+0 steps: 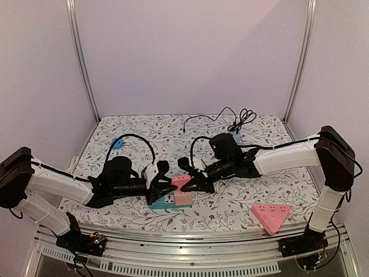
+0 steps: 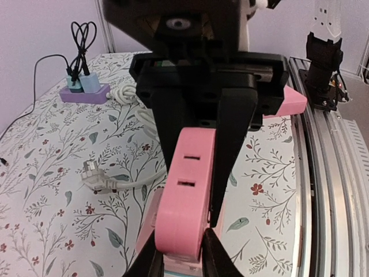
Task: Insert the plug
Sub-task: Insert the plug into the socket.
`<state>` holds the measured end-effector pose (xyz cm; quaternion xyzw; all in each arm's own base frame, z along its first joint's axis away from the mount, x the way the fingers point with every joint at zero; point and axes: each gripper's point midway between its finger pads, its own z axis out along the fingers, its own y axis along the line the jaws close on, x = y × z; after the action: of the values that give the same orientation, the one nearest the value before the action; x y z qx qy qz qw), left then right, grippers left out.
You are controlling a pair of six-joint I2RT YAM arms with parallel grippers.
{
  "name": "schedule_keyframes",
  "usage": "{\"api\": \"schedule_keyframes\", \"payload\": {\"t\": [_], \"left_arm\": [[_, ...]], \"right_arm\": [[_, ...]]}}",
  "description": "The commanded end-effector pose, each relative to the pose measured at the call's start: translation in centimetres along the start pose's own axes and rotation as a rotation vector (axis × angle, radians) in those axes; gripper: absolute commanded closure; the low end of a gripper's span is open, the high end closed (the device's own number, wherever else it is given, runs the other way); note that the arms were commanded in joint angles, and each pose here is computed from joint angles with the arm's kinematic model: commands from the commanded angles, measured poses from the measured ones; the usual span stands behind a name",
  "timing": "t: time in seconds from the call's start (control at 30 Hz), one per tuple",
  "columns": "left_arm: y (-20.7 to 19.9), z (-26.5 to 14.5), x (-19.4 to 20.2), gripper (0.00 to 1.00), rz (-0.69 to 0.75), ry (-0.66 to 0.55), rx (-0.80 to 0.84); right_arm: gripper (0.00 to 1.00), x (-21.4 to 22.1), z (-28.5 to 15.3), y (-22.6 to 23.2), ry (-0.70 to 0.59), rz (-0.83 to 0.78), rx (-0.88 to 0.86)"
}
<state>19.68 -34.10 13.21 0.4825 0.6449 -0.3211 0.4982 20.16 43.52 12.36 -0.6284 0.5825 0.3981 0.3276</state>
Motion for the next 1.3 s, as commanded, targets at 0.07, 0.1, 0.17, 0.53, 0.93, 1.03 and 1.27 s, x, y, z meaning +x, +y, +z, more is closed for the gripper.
{"api": "schedule_keyframes", "payload": {"t": [0.07,0.1,0.17,0.53,0.93,1.03,1.27], "left_arm": [[-0.3,0.5,-0.6,0.77,0.013,-0.014,0.032],[-0.4,0.5,-0.6,0.77,0.011,-0.012,0.035],[-0.3,0.5,-0.5,0.76,0.011,-0.008,0.031],[-0.2,0.5,-0.2,0.93,0.012,0.004,0.025],[0.5,1.6,3.0,1.00,0.017,0.122,0.001],[0.6,2.0,4.1,1.00,0.019,0.178,0.016],[0.0,1.7,5.3,1.00,-0.085,0.241,0.067]], "right_arm": [[1.00,0.2,0.6,-0.8,0.005,0.002,-0.005],[1.00,0.2,0.7,-0.9,0.006,0.001,-0.002],[1.00,0.4,0.8,-1.1,0.011,-0.003,0.005],[1.00,1.4,0.9,-1.3,0.022,0.011,0.002],[1.00,5.4,1.8,-1.9,0.093,0.074,0.016],[1.00,6.5,1.9,-2.1,0.112,0.102,0.020],[1.00,8.0,2.4,-1.9,0.131,0.143,0.009]]}}
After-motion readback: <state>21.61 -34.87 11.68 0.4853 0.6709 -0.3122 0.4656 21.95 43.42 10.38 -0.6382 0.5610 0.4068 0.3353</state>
